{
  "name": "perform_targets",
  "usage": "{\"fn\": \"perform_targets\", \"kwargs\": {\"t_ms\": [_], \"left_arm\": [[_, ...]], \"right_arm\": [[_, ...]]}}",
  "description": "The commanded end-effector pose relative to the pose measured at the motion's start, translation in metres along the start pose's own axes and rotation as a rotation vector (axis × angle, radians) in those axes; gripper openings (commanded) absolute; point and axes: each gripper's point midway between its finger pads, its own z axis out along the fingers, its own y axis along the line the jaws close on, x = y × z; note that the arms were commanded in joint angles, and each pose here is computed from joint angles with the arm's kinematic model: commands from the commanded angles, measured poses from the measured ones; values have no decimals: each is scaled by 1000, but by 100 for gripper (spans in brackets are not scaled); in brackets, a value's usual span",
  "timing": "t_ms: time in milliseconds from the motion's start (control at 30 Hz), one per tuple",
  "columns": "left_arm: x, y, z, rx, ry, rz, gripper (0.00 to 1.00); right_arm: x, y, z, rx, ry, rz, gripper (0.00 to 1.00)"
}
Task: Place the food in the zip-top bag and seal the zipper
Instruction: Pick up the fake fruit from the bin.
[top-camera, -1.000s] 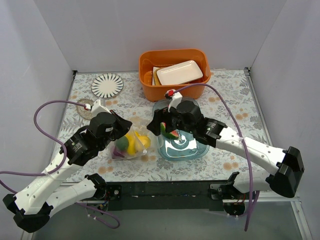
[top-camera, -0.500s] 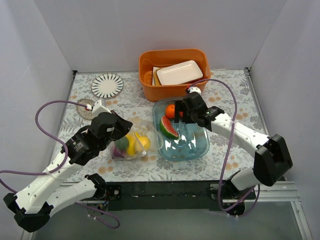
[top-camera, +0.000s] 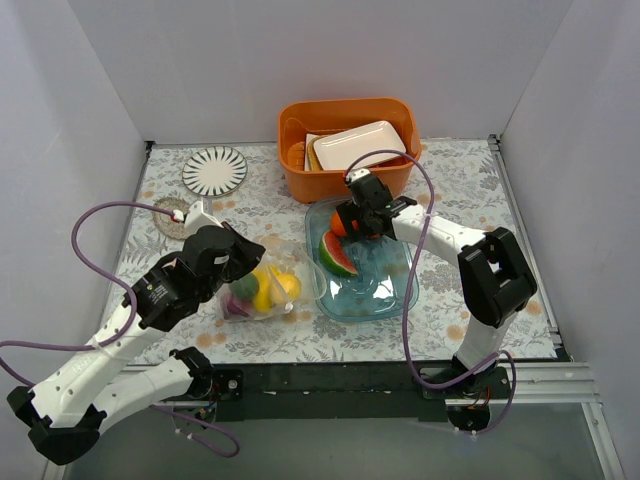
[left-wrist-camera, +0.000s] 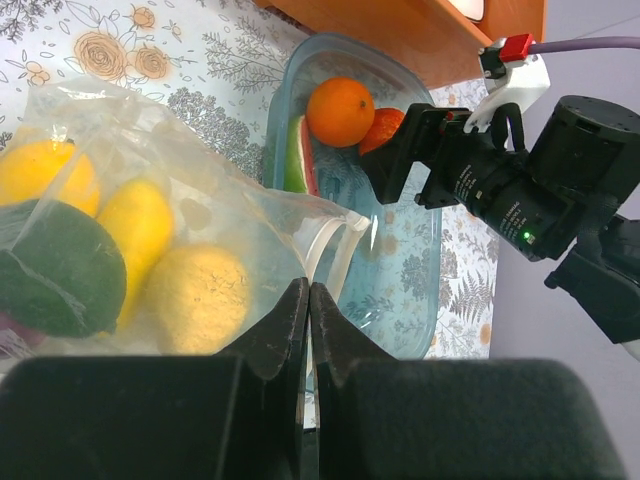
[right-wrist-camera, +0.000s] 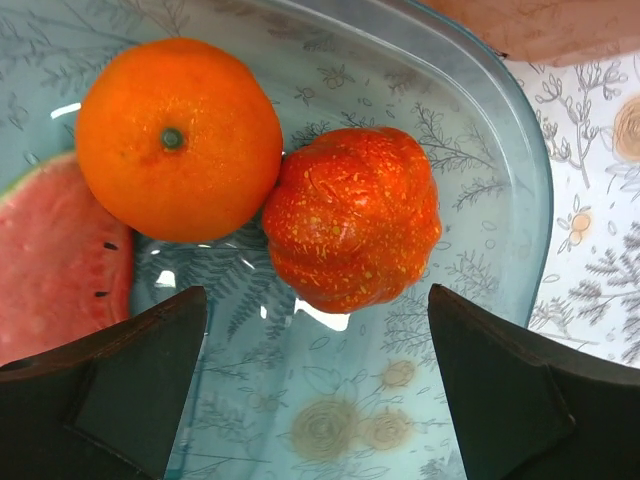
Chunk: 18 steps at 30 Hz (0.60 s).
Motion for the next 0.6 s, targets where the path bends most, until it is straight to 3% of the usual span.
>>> {"fn": "perform_targets", "kwargs": {"t_ms": [0,267,567], "left_arm": [[-5,3,-2,-4,-27,-10,0],[-4,3,0,-10,-21,-5,0],[-6,4,-3,-15,-25,-2,0]], "right_arm": [[-23,-4,0,-14,-87,-144,98],[-17,-2,19,-31,-63,-237,98],[7,3,38,-44,19,-243,84]]}}
